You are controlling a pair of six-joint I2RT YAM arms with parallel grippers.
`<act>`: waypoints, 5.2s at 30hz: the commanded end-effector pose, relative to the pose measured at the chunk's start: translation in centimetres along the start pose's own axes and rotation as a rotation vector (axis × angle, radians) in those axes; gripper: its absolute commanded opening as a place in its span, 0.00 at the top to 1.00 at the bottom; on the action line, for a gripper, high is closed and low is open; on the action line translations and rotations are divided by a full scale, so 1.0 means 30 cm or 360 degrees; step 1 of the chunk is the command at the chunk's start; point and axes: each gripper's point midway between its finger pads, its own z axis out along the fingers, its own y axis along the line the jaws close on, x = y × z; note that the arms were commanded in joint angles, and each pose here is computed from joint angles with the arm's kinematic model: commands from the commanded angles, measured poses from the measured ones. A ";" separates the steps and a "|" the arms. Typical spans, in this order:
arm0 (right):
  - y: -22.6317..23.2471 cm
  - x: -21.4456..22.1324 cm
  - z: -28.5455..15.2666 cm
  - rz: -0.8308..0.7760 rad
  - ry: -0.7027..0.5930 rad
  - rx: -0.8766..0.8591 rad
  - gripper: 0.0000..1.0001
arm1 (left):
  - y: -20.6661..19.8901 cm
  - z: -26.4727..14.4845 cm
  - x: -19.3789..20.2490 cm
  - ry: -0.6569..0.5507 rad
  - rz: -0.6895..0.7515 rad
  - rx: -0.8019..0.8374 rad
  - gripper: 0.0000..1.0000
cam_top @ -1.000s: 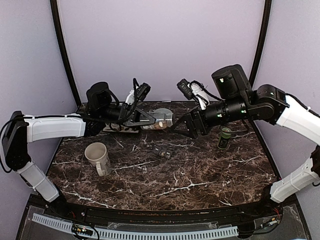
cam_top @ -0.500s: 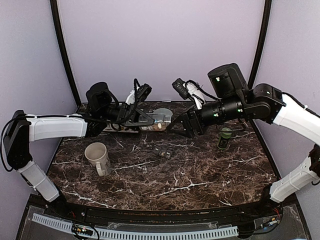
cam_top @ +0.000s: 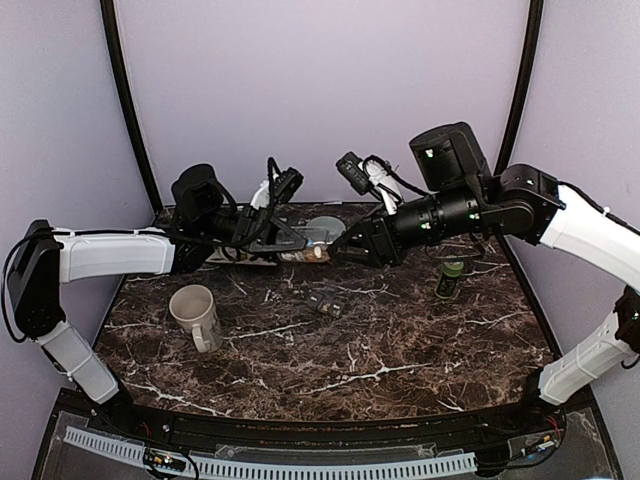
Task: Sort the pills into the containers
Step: Screw the lid of the pill bottle onto the pill bottle.
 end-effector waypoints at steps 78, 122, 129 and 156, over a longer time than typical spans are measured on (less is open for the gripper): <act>-0.049 -0.083 -0.061 0.0717 -0.0155 -0.0282 0.27 | -0.074 -0.060 -0.097 -0.0328 0.0807 -0.0742 1.00; 0.002 -0.081 -0.038 0.0321 -0.0181 -0.0287 0.36 | -0.056 -0.001 -0.087 -0.0179 0.0331 -0.0187 1.00; 0.001 -0.080 -0.034 0.0329 -0.0170 -0.0280 0.56 | -0.047 -0.005 -0.086 -0.0172 0.0318 -0.0182 1.00; -0.007 -0.091 0.062 0.1278 -0.0012 -0.0705 0.81 | -0.131 -0.036 -0.142 -0.0307 0.0886 -0.0544 1.00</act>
